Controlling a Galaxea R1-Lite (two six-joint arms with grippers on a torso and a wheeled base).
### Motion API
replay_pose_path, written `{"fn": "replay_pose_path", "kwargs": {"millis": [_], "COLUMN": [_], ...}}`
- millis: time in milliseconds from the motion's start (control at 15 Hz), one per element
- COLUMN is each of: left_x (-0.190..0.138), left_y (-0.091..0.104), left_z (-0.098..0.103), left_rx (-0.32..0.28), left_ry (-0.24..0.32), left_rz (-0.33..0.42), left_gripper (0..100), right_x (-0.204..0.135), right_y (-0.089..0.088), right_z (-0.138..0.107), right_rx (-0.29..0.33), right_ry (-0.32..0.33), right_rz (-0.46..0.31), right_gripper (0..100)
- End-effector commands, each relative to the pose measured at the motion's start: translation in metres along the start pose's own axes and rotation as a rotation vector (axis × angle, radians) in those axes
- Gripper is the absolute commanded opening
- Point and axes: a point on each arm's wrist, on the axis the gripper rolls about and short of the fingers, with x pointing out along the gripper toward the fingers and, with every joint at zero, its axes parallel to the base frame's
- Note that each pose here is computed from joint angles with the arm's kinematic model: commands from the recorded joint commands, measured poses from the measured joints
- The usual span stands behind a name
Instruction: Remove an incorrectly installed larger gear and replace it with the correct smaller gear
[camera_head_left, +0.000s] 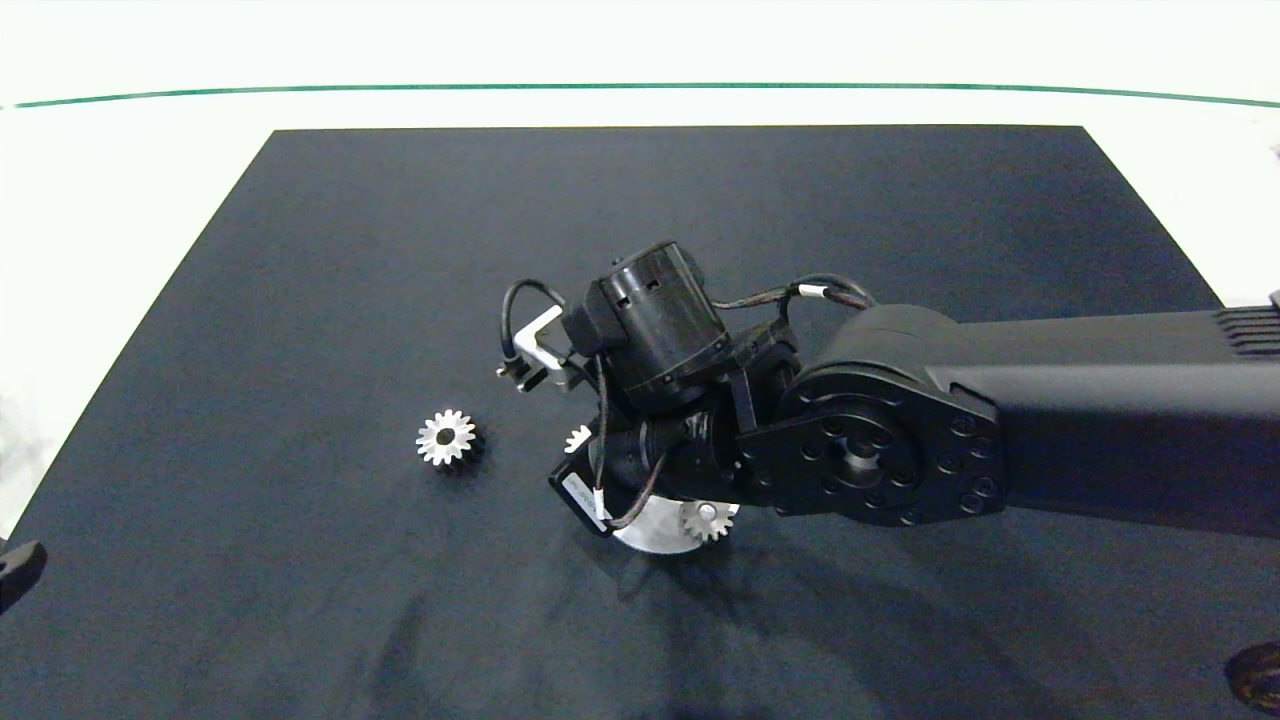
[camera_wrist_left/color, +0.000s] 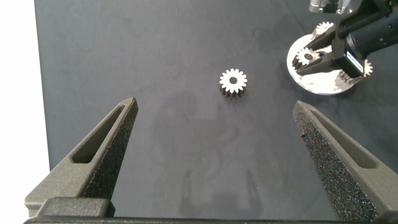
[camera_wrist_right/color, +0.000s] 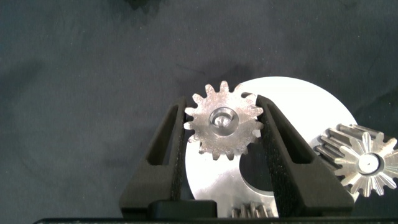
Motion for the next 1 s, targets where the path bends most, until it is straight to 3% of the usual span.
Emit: {"fn": "replay_pose_path", "kwargs": {"millis": [67,600,1000], "left_x": [0.000,-0.002,-0.005], "left_y": [0.000,0.000,0.000], "left_z": [0.000,-0.002,-0.003], "left_rx": [0.001,-0.001,-0.001], "left_ry": [0.001,0.010,0.009], "left_rz": [0.001,-0.001,0.001], "left_gripper": [100,100,100], "right_x": [0.002,-0.002,-0.008], "right_y": [0.004,0.003,0.002], "right_z": [-0.002,-0.003,-0.006], "right_rx": [-0.009,-0.015,-0.020], "right_ry": [0.013,0.020,0.061], "right_rz": [0.005,-0.012,-0.005], "right_gripper": [22,22,22]}}
